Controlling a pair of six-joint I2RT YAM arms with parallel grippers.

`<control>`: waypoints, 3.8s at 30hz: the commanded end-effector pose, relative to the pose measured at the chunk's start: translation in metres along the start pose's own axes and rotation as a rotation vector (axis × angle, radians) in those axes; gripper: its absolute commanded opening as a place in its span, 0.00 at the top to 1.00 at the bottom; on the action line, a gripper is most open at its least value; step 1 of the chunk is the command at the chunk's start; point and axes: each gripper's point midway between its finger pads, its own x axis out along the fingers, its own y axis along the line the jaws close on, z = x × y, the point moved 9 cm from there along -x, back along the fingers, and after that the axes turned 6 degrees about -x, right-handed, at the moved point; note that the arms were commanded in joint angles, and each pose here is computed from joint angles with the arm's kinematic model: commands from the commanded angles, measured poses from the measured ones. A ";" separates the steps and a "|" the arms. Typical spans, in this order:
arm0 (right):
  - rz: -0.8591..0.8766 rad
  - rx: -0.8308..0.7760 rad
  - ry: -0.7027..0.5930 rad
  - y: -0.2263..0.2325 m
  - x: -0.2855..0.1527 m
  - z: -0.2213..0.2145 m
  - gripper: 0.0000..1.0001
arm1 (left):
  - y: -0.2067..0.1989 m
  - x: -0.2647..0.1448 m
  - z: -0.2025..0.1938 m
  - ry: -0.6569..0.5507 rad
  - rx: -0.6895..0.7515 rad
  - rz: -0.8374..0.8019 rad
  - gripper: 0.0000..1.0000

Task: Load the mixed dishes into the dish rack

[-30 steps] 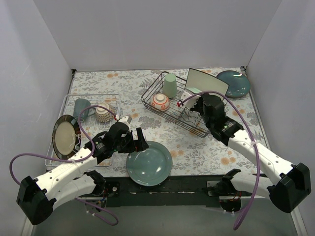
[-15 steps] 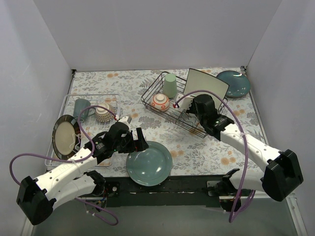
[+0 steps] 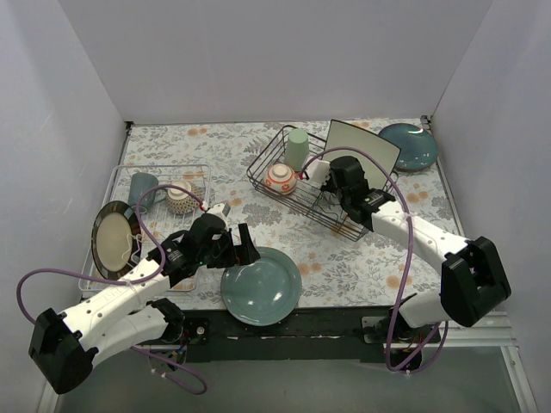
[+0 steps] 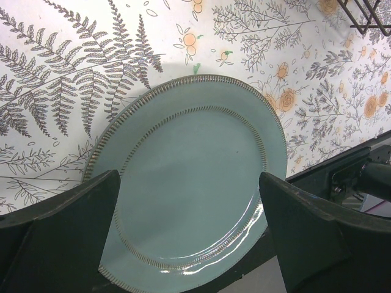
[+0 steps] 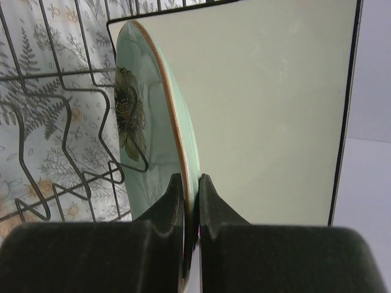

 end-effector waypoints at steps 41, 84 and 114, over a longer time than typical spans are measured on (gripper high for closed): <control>-0.225 0.695 -0.040 -0.094 -0.040 -0.002 0.02 | 0.003 0.000 0.001 -0.029 -0.010 0.024 0.02; 0.966 1.201 -0.166 0.183 -0.146 0.043 0.33 | 0.009 0.016 -0.003 0.037 -0.026 0.134 0.02; 0.772 1.218 0.018 0.225 -0.122 0.012 0.87 | 0.010 0.015 -0.005 0.030 -0.032 0.119 0.02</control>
